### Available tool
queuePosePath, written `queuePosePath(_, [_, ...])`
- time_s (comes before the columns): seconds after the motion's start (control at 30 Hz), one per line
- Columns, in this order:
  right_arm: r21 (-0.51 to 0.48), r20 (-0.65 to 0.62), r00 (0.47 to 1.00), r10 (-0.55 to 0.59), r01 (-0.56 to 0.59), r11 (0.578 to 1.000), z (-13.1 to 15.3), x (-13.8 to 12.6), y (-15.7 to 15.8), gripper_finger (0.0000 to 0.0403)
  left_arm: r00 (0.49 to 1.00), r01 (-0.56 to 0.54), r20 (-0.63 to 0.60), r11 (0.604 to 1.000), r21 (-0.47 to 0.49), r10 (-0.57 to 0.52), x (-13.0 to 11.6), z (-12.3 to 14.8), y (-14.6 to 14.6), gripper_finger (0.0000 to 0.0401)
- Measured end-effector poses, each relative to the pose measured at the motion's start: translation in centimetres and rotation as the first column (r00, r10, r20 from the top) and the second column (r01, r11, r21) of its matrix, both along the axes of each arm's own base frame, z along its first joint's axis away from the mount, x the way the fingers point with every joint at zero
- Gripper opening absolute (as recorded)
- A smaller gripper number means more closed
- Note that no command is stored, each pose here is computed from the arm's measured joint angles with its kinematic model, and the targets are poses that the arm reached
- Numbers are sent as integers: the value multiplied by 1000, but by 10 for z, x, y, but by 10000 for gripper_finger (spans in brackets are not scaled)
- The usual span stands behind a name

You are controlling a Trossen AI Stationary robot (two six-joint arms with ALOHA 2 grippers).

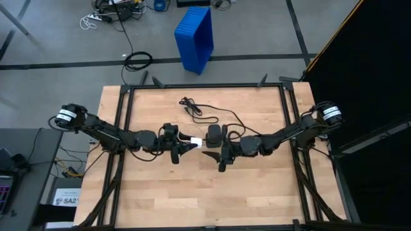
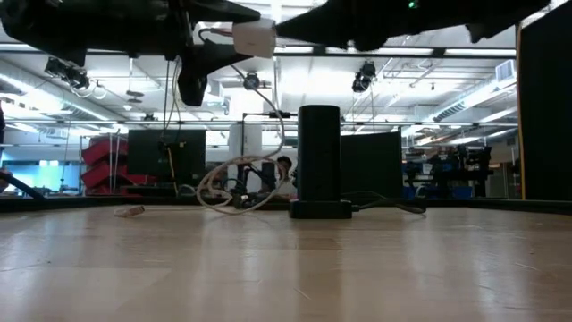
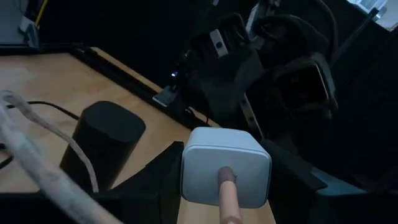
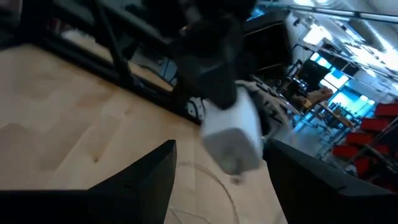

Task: Plug in charger
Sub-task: Insert the charger adapter into the black outlet

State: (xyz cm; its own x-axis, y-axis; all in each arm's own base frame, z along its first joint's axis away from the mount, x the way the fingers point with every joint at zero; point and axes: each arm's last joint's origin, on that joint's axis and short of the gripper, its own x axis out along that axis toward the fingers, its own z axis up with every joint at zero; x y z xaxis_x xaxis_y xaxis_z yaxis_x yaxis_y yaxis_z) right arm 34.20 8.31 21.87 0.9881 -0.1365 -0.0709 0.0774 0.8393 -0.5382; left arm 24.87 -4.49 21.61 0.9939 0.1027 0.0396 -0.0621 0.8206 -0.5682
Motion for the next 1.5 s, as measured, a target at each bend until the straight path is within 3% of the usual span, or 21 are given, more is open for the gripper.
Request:
queuePosePath(0.13, [-70,-21,996,-87,85,994,-11,20,4,230,1000,-1,-12,1000,-8,1,4,-5,-1,158])
queuePosePath(0.27, [-74,-18,991,-135,134,988,-13,26,6,227,1000,-1,-2,1000,-16,1,7,-8,-2,158])
queuePosePath(0.4, [-62,-15,988,-155,154,986,-13,25,10,191,1000,5,-4,1000,-13,-5,9,-9,-2,158])
queuePosePath(0.6, [-108,-19,984,-178,175,979,-12,22,17,104,1000,9,8,1000,-29,-9,9,-8,-2,157])
queuePosePath(0.8, [-103,-8,980,-200,198,975,-9,19,23,104,1000,22,17,1000,-2,-22,9,-7,-3,157])
queuePosePath(0.87, [-93,0,981,-196,195,976,-5,17,24,104,999,39,22,998,56,-40,9,-5,-3,168])
queuePosePath(1.03, [3,42,973,-226,226,974,15,6,27,83,999,26,38,967,253,-37,2,6,-3,272])
queuePosePath(1.13, [58,31,971,-238,236,970,25,0,23,83,1000,29,-2,939,343,-30,-4,10,-4,303])
queuePosePath(1.23, [159,22,976,-216,210,965,36,-6,18,83,999,12,-50,907,422,9,-10,12,-5,308])
queuePosePath(1.37, [296,1,982,-189,180,938,43,-9,4,83,986,31,-152,836,548,63,-15,5,-12,295])
queuePosePath(1.5, [389,-9,986,-167,158,908,43,-6,-10,83,958,119,-282,811,573,58,-19,-8,-20,281])
